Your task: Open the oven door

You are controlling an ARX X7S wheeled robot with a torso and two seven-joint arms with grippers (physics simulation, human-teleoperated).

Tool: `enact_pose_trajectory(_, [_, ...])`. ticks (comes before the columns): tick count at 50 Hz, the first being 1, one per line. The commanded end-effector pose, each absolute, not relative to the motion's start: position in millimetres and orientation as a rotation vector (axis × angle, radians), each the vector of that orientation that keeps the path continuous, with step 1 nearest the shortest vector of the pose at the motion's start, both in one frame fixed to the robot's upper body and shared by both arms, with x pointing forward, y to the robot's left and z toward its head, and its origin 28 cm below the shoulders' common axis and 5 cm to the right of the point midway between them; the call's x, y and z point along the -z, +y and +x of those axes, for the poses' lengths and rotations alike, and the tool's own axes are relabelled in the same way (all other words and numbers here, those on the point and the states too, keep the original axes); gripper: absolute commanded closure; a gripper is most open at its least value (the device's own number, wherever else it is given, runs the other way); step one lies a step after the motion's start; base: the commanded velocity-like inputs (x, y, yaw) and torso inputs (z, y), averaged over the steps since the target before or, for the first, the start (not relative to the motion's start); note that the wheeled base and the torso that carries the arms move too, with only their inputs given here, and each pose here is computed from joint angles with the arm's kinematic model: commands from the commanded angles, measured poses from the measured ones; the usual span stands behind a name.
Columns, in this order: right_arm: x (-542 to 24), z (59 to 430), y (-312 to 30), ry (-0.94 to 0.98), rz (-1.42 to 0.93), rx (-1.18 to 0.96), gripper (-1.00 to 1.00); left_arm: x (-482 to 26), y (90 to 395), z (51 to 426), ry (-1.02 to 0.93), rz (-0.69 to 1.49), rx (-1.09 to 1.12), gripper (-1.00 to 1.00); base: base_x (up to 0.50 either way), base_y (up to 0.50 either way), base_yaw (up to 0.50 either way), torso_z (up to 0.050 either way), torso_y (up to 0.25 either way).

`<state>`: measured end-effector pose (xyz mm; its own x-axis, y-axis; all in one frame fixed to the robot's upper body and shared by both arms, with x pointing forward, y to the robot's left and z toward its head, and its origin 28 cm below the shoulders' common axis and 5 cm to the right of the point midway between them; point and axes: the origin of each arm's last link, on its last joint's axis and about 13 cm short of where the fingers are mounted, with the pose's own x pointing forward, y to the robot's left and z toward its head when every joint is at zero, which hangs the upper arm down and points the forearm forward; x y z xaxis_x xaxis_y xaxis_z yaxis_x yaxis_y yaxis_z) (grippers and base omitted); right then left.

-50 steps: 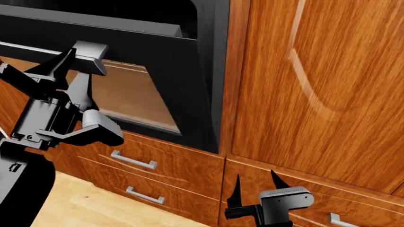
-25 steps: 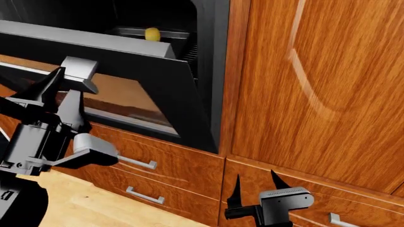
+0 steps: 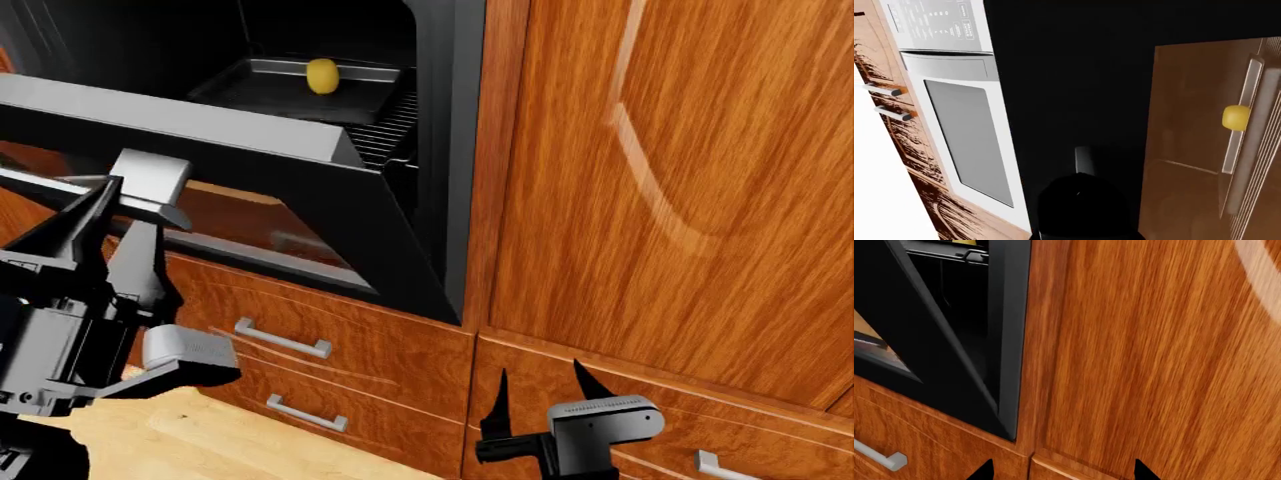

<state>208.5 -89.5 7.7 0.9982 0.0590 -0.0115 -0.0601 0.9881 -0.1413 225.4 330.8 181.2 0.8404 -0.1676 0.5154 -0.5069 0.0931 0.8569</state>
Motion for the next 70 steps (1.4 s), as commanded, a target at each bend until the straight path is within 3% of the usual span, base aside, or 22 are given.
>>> enact_pose_trajectory(1, [-7, 209, -90, 0.009, -0.141, -0.059, -1.0, -212, 334, 219, -0.848, 1.536, -0.535, 1.0, 0.0, 0.0, 0.0, 0.0, 0.0])
enact_pose_trajectory(70, [-7, 209, -90, 0.005, -0.149, -0.056, -1.0, -150, 352, 177, -0.79, 1.613, -0.56, 1.0, 0.0, 0.0, 0.0, 0.001, 0.004])
